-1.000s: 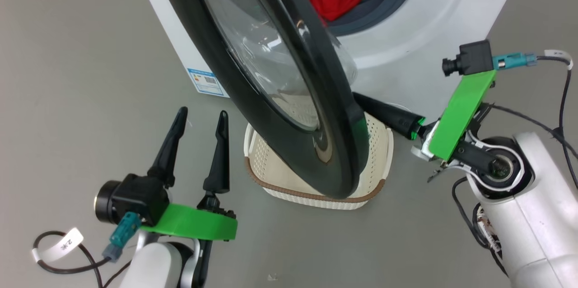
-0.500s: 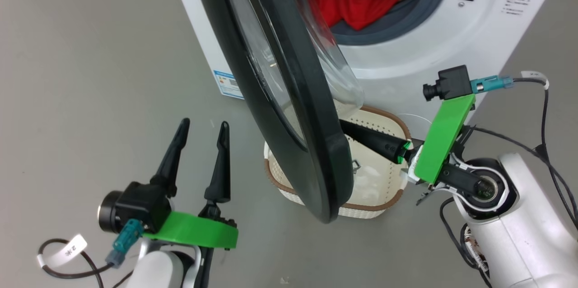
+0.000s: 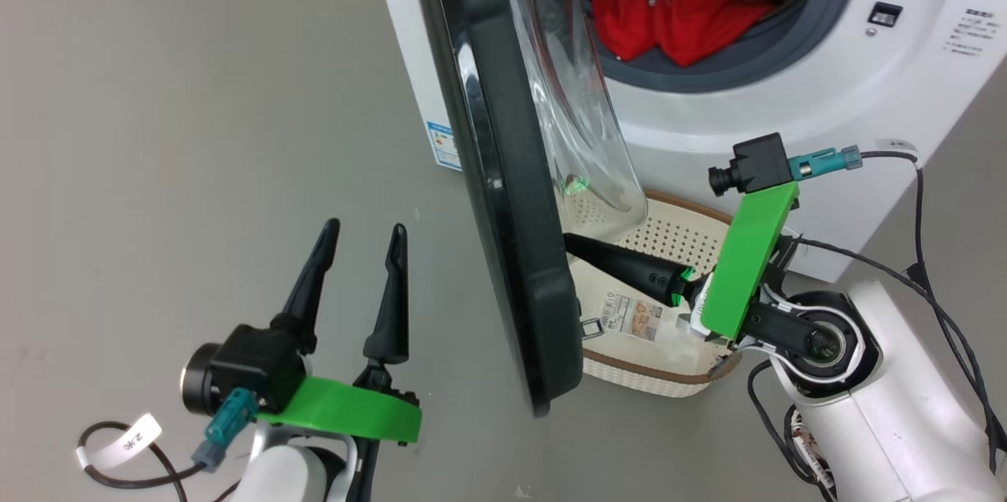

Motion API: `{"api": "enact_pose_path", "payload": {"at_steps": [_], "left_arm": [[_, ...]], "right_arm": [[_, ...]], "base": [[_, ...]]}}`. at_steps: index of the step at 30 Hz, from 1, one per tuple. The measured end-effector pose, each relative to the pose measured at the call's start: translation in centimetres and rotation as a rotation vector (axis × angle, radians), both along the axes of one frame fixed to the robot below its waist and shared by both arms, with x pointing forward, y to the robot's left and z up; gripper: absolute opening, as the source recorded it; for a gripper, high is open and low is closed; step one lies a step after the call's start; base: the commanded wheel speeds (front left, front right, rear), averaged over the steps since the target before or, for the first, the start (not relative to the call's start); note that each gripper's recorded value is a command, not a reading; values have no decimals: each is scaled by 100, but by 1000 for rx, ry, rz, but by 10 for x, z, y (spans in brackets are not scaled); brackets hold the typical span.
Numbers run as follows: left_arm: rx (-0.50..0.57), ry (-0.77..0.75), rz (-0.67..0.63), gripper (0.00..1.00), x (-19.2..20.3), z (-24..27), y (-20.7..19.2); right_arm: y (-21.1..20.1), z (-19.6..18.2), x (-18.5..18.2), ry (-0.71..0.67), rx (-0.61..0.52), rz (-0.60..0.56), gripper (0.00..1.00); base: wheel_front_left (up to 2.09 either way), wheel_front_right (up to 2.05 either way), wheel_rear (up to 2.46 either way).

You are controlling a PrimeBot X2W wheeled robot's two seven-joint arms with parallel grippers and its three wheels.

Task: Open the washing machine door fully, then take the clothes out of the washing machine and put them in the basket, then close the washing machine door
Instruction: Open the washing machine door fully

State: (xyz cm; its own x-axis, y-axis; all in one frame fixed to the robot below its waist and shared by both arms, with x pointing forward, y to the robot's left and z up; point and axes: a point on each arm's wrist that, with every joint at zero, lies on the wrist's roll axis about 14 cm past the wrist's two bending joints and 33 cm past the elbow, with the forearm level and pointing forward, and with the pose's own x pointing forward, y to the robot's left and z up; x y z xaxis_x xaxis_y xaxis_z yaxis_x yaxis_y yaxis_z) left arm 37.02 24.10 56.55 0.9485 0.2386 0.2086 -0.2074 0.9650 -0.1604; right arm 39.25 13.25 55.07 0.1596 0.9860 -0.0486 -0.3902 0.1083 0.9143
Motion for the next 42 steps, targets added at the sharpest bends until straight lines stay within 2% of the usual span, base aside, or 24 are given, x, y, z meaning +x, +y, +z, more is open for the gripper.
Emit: {"api": "enact_pose_path", "payload": {"at_steps": [11,25,31,36,37,38,39,40,41,42], "left_arm": [[-9,7,67,100,-23,-2,18],[-12,1,103,100,-35,1,27],[-13,5,110,100,-37,-1,29],[-15,5,109,100,-36,-1,29],[-18,4,108,100,-36,-1,29],[-22,3,108,100,-36,-1,29],[-23,3,108,100,-36,-1,29],[-25,4,110,100,-37,-2,29],[-30,7,112,100,-38,-3,30],[-35,11,114,100,-39,-5,30]], "right_arm": [[28,3,-28,-17,-10,112,0],[50,1,-51,-1,0,182,0],[53,-1,-53,5,-2,184,0],[51,-7,-43,-53,-39,120,0],[50,-10,-38,-81,-60,95,30],[47,-13,-33,-114,-82,68,48],[45,-16,-27,-148,-104,40,48],[42,-18,-22,-184,-125,15,82],[39,-19,-17,-222,-145,-12,100],[36,-21,-11,-262,-164,-41,100]], "base": [[0,0,0],[0,0,0],[0,0,0],[0,0,0],[0,0,0],[0,0,0],[0,0,0],[0,0,0],[0,0,0],[0,0,0]]}}
